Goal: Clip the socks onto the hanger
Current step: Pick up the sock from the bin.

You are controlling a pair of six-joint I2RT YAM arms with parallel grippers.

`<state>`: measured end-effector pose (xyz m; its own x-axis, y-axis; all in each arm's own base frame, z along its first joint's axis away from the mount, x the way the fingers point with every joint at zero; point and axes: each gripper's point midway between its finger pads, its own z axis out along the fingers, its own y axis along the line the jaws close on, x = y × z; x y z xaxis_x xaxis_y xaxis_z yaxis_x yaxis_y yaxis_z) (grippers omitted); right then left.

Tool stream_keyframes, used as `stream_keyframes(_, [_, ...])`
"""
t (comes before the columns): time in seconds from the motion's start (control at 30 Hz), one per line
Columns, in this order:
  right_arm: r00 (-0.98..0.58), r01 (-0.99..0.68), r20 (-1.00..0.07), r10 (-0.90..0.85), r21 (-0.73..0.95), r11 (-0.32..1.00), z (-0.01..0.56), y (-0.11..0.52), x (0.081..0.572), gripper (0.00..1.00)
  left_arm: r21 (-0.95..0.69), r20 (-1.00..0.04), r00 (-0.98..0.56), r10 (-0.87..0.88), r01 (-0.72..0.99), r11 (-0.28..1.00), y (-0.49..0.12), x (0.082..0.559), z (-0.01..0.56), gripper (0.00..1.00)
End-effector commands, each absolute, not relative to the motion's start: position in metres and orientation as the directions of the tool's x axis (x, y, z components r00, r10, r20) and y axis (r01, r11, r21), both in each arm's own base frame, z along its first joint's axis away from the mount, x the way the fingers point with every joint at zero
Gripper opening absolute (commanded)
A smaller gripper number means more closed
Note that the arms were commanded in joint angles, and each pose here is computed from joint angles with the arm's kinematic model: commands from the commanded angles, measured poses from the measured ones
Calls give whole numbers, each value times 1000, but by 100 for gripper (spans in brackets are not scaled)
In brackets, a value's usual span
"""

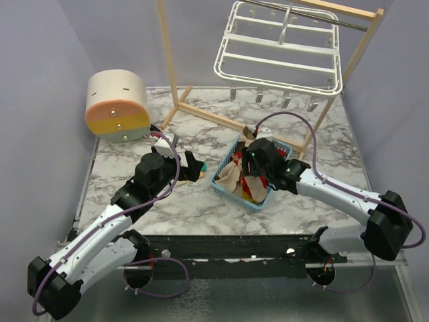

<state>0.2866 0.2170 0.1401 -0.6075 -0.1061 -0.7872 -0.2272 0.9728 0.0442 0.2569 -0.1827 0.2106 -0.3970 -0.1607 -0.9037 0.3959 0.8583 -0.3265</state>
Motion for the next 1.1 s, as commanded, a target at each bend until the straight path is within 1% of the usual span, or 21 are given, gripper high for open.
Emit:
stream_keyframes(0.0, [-635,-160,-773,4,136,978,130,215,293,68,-338,-911,-365,-191,396,854,-181,259,230,99])
stream_keyframes(0.17, [-680,-115,-730,70,200,973,114,206,302,66,-338,-911,-366,-190,399,852,-182,258,230,99])
stream_keyframes(0.33, [-674,-161,-735,78,248,955,116,216,302,59,-338,-911,-367,-190,399,852,-182,258,229,99])
stream_keyframes(0.63, [-702,-181,-709,62,263,948,105,223,300,31,-337,-910,-371,-187,396,854,-182,258,228,99])
stream_keyframes(0.7, [-688,-185,-722,75,274,944,110,223,299,23,-337,-910,-370,-188,396,854,-181,258,228,99])
stream_keyframes(0.77, [-655,-203,-750,96,296,933,125,222,299,10,-337,-910,-369,-188,395,855,-181,258,228,99])
stream_keyframes(0.8, [-632,-226,-768,105,312,923,137,223,297,3,-336,-911,-367,-189,393,856,-181,259,229,99])
stream_keyframes(0.83, [-598,-265,-793,118,334,905,154,225,294,1,-337,-911,-365,-191,391,856,-180,259,229,99])
stream_keyframes(0.97, [-464,-450,-879,114,344,824,205,229,274,0,-367,-908,-354,-225,409,836,-184,257,236,99])
stream_keyframes(1.07, [-372,-592,-923,99,318,741,236,234,252,1,-440,-887,-354,-296,458,772,-196,249,249,99])
